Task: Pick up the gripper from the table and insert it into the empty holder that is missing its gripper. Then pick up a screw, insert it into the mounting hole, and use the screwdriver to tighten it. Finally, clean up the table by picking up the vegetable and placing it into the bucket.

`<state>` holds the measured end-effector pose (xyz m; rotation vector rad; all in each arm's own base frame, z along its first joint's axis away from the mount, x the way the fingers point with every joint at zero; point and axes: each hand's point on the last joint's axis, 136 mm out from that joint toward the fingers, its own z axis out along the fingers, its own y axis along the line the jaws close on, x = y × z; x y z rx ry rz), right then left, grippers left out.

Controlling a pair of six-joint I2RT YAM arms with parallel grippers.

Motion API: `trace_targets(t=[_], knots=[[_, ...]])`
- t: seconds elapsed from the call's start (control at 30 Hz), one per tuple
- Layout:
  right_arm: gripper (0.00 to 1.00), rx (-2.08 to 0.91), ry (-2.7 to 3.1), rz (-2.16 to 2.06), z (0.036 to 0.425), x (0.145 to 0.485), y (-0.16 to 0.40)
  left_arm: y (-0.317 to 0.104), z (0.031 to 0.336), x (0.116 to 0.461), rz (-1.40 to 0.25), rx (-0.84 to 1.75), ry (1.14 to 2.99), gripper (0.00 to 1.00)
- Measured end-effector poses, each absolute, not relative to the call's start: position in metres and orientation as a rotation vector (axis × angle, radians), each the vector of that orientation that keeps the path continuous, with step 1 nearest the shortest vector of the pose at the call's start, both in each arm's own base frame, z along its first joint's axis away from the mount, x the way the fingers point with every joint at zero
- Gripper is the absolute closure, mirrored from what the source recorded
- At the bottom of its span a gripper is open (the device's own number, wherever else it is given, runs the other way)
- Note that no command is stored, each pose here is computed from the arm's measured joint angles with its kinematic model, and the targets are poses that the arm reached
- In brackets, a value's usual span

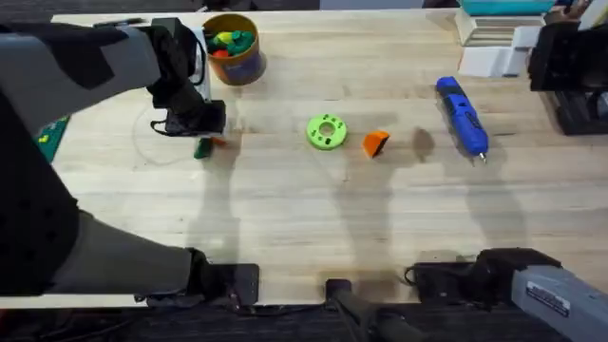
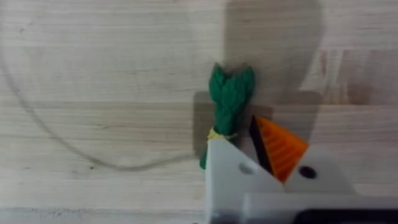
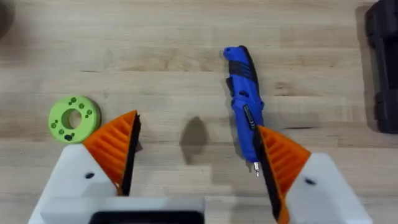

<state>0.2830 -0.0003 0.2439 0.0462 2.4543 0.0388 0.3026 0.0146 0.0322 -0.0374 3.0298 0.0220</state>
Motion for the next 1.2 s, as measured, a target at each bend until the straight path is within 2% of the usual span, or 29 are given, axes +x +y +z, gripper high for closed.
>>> trace_targets(t=[0.03,0.2,0.23,0.27,0.43,0.57,0.6,0.77,0.83,0.97,1.1,1.2], knots=[[0.008,0.046,2.455,0.039,0.244,0.283,0.0,0.014,0.032,0.302,0.017,-0.033,3.031,0.942],[0.007,0.046,2.455,0.039,0.244,0.283,0.0,0.009,0.032,0.302,-0.043,-0.036,3.034,0.167],[0.007,0.046,2.455,0.039,0.244,0.283,0.0,0.007,0.032,0.301,-0.06,-0.041,3.035,0.096],[0.008,0.046,2.454,0.039,0.244,0.283,0.0,0.004,0.032,0.301,-0.085,-0.041,3.036,0.068],[0.008,0.046,2.455,0.039,0.244,0.283,0.0,-0.013,0.035,0.302,-0.233,-0.03,3.019,0.06],[0.008,0.046,2.455,0.039,0.244,0.283,0.0,-0.033,0.049,0.315,-0.364,0.016,2.929,0.059],[0.008,0.046,2.455,0.039,0.244,0.283,0.0,-0.058,0.068,0.328,-0.485,0.096,2.82,0.058],[0.008,0.046,2.455,0.039,0.244,0.283,0.0,-0.107,0.094,0.335,-0.688,0.249,2.681,0.058],[0.008,0.046,2.454,0.039,0.244,0.283,0.0,-0.125,0.102,0.332,-0.773,0.275,2.655,0.024],[0.007,0.046,2.455,0.039,0.244,0.283,0.0,-0.145,0.109,0.322,-0.91,0.224,2.669,0.015],[0.007,0.046,2.455,0.039,0.244,0.283,0.0,-0.149,0.111,0.319,-0.973,0.122,2.695,0.015],[0.008,0.046,2.454,0.039,0.244,0.283,0.0,-0.153,0.118,0.329,-1.011,0.11,2.638,0.015]])
